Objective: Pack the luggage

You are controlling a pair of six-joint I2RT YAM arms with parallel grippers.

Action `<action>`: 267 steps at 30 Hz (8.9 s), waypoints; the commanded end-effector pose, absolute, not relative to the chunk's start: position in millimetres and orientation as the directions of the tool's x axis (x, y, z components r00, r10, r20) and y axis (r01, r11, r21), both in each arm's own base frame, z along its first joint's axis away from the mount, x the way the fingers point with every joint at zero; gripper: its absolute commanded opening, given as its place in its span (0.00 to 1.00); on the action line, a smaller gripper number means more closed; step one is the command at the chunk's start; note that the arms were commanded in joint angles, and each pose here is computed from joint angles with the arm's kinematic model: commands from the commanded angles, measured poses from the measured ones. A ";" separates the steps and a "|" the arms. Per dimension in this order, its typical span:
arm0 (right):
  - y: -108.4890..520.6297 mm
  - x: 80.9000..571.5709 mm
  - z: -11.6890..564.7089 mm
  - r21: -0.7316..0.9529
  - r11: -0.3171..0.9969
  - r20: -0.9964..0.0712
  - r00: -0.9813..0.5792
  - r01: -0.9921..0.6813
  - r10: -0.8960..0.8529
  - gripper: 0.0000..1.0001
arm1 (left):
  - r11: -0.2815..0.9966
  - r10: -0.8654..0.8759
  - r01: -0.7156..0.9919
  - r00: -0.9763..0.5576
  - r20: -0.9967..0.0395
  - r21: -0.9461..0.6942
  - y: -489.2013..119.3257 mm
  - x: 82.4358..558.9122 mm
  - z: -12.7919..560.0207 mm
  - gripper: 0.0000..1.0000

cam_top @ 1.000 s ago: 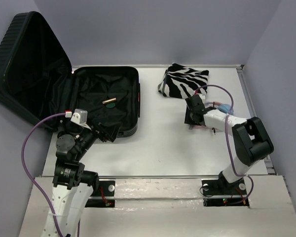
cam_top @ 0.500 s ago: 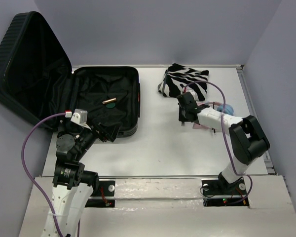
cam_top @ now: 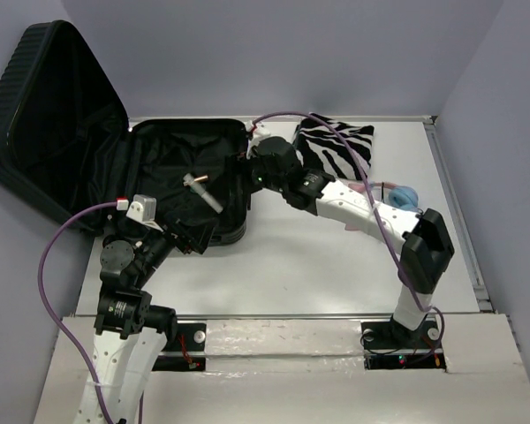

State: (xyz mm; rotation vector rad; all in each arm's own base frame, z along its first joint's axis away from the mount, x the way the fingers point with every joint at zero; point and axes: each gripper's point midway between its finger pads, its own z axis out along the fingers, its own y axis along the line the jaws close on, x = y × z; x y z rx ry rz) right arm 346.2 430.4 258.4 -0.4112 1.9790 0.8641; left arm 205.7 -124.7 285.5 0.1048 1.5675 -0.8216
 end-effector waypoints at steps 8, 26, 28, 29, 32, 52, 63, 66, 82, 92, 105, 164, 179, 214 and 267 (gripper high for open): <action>160.3 374.2 145.8 0.195 0.979 -0.765 -0.617 0.054 0.186 0.67 | 0.719 -0.408 0.572 -0.109 -0.906 -0.393 -126.7 193.1 315.6 0.99; 74.2 379.1 31.7 -0.028 0.986 -0.515 -0.848 0.166 0.128 0.58 | 0.715 -0.403 0.571 -0.134 -0.905 -0.403 -129.5 191.5 311.2 0.99; 73.5 379.7 30.9 -0.032 0.985 -0.516 -0.847 0.168 0.128 0.26 | 0.714 -0.402 0.571 -0.137 -0.905 -0.404 -129.8 191.9 310.6 0.99; 68.6 377.8 31.4 -0.051 0.981 -0.522 -0.843 0.185 0.132 0.18 | 0.715 -0.402 0.571 -0.138 -0.905 -0.405 -129.9 192.2 310.3 0.99; 59.4 374.9 58.7 -0.044 0.971 -0.595 -0.787 0.233 0.162 0.07 | 0.714 -0.401 0.571 -0.142 -0.905 -0.406 -130.2 192.6 309.6 0.99; 408.8 375.3 306.5 0.082 0.815 -0.938 -0.320 -0.574 -0.132 0.07 | 0.751 -0.411 0.517 -0.121 -0.904 -0.411 -118.6 200.1 309.5 0.99; 563.0 387.9 293.4 0.232 0.541 -0.949 -0.311 -0.809 -0.058 0.92 | 0.778 -0.423 0.481 -0.073 -0.903 -0.404 -107.7 197.8 317.0 0.99; 538.1 403.1 298.8 0.200 0.621 -0.953 -0.297 -0.758 -0.056 1.00 | 0.778 -0.423 0.481 -0.073 -0.903 -0.404 -107.6 197.7 316.6 0.99; 123.3 466.4 235.7 0.397 0.915 -0.823 -0.414 0.069 0.388 1.00 | 0.765 -0.422 0.499 -0.090 -0.902 -0.408 -112.5 198.0 314.2 0.99; 32.8 508.9 142.9 0.561 0.805 -0.625 -0.539 0.193 0.565 1.00 | 0.767 -0.423 0.487 -0.105 -0.900 -0.418 -112.3 200.3 310.4 0.99; 66.8 539.6 61.2 0.775 0.591 -0.375 -0.592 0.221 0.713 0.61 | 0.764 -0.406 0.488 -0.145 -0.902 -0.422 -116.9 208.0 305.3 0.99; 54.0 333.0 57.3 0.606 0.741 -0.552 -0.519 0.289 0.653 0.95 | 0.852 0.152 0.396 -0.813 -0.562 -0.342 -413.8 438.4 33.1 0.99; 73.0 353.6 48.2 0.707 0.668 -0.480 -0.534 0.234 0.695 0.27 | 0.810 0.145 0.395 -0.850 -0.506 -0.433 -418.5 413.9 3.6 0.36; 391.5 421.9 268.3 0.703 0.489 -0.698 -0.632 -0.516 0.337 0.07 | 0.854 -0.459 0.023 -0.438 -0.773 -0.520 -80.6 450.8 308.2 0.21; 311.5 270.0 217.5 0.432 0.605 -0.850 -0.526 -0.669 0.026 0.96 | 0.114 -0.094 -0.981 -0.169 -0.981 0.158 215.1 218.3 351.6 0.47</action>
